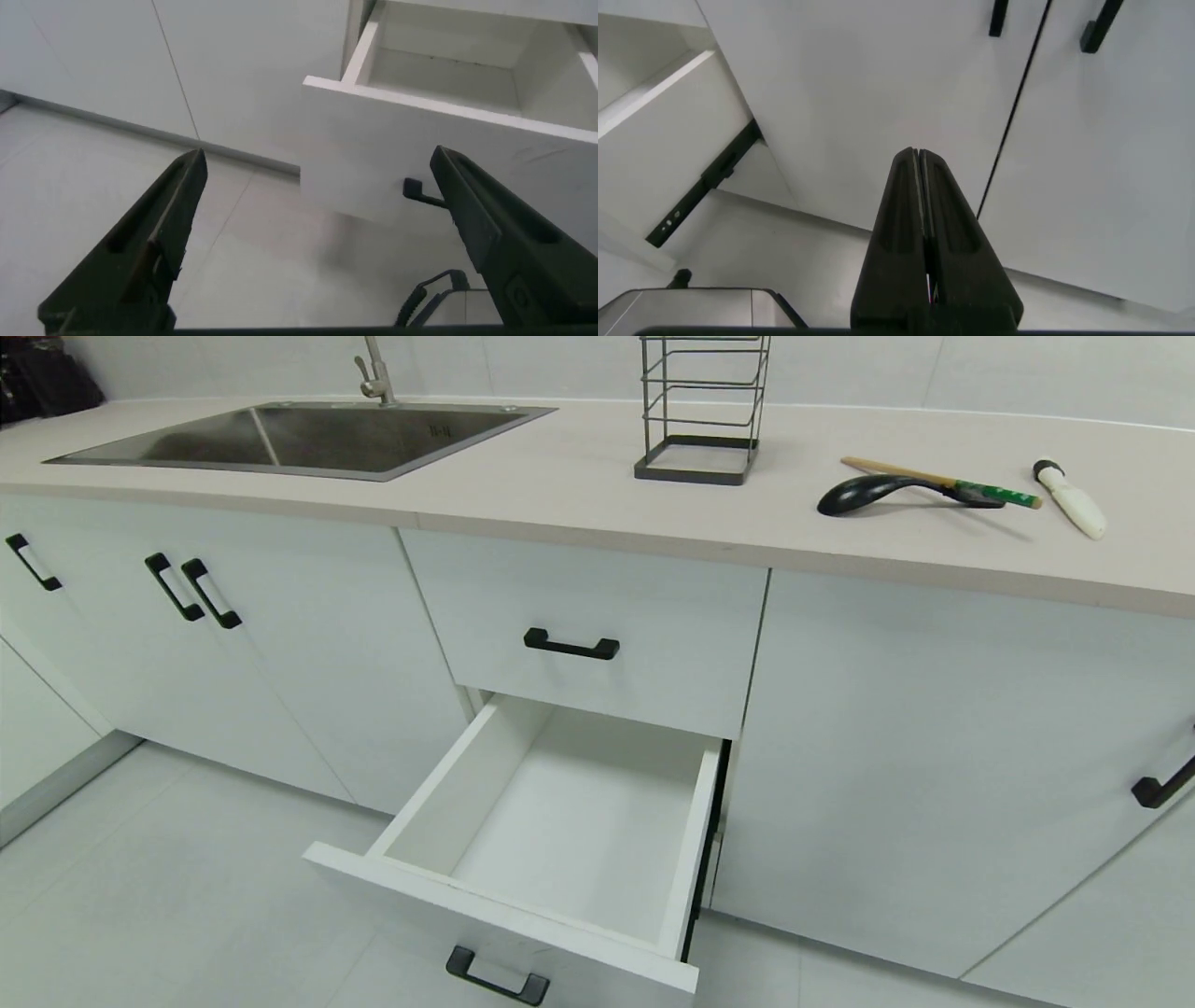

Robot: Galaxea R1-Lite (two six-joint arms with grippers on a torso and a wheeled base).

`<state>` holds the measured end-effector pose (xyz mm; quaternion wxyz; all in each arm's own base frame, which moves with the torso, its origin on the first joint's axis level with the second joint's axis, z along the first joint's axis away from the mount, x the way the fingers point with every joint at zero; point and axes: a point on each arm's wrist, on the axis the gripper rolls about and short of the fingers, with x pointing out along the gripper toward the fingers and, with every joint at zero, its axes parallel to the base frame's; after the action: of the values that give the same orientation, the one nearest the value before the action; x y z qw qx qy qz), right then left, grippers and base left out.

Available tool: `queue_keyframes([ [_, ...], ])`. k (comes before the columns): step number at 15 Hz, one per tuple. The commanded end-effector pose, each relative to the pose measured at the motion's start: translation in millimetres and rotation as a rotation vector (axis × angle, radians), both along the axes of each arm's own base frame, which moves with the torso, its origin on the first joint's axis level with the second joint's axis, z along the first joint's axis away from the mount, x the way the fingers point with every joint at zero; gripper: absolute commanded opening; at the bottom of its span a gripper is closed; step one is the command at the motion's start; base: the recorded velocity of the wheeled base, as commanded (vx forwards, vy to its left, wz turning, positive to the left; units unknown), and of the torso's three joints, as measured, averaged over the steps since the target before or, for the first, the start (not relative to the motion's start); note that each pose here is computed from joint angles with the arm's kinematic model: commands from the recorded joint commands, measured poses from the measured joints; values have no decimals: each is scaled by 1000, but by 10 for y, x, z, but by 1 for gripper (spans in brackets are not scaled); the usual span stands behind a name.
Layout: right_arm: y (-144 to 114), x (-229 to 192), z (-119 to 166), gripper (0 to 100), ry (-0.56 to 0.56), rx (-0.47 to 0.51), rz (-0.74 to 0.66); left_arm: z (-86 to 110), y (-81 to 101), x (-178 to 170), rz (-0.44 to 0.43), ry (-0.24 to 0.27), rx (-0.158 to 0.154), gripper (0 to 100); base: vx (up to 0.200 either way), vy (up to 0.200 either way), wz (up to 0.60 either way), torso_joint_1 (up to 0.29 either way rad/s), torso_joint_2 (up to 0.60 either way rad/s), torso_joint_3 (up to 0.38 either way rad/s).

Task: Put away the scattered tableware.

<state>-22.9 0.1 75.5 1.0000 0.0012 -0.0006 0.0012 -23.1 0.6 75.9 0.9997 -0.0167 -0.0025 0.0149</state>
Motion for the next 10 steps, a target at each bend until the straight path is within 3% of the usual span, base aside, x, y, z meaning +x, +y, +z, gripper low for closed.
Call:
queue_keyframes([
  [1,0,1,0,0,1,-1,1,-2,0,3,-1,3,0,100,200,0,0,2,-12,-7],
  [4,0,1,0,0,1,1,1,-2,0,3,1,3,0,100,200,0,0,4,1,5],
  [7,1,1,0,0,1,-4,4,-2,0,3,1,3,-2,100,0,0,0,0,0,0],
  [10,1,1,0,0,1,-1,4,-2,0,3,1,3,-3,100,0,0,-600,6,4,-6],
])
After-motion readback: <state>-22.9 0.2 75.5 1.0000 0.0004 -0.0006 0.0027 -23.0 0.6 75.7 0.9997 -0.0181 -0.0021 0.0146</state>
